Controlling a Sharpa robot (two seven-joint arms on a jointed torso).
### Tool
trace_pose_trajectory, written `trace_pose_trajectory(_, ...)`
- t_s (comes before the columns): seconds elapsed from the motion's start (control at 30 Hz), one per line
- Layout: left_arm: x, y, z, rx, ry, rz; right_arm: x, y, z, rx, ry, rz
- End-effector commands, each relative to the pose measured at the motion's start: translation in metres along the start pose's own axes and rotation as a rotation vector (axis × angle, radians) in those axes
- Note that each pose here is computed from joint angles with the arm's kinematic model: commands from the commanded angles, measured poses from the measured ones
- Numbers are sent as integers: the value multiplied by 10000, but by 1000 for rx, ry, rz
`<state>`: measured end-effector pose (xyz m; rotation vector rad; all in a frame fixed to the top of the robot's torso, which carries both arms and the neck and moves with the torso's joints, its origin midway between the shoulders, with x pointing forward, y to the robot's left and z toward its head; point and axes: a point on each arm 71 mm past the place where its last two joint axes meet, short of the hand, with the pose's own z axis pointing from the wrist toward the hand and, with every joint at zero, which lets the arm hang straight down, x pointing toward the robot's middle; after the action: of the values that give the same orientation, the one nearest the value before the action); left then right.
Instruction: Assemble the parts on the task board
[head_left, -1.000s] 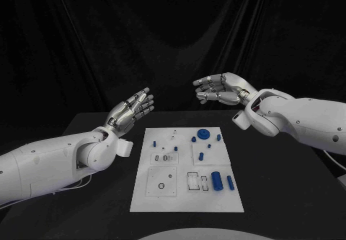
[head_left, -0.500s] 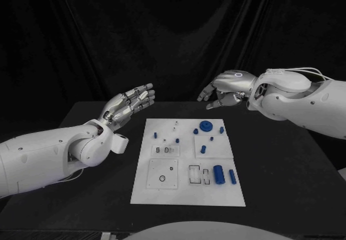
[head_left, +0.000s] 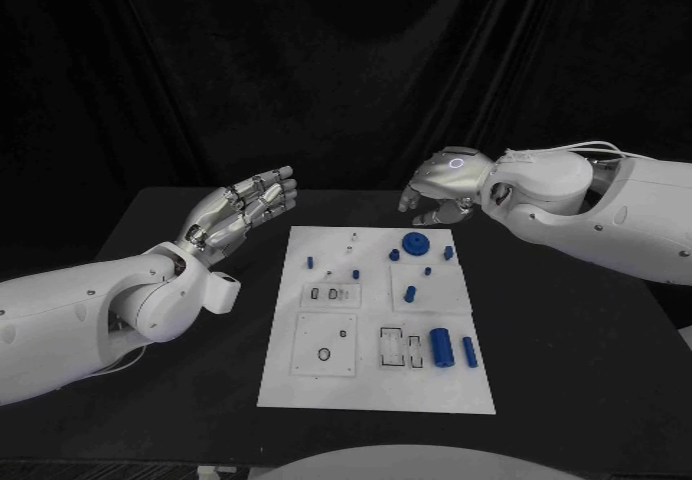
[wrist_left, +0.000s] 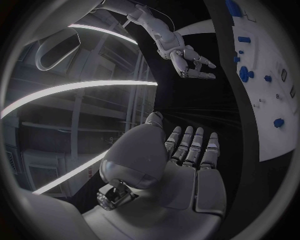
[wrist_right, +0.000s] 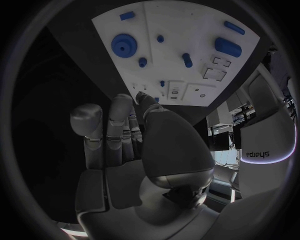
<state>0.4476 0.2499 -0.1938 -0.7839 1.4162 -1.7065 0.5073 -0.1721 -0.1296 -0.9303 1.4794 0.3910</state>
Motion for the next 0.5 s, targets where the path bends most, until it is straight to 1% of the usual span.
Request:
trace_pose_trajectory(0.03, 18, -85, 6, 103, 30, -6, 54, -7, -9, 35, -5, -46)
trace_pose_trajectory(0.3, 5, -93, -18, 100, 34, -11, 148, 12, -11, 28, 2, -37)
trace_pose_trajectory(0.5, -1, -91, -20, 98, 36, -13, 225, 47, 2, 15, 9, -27)
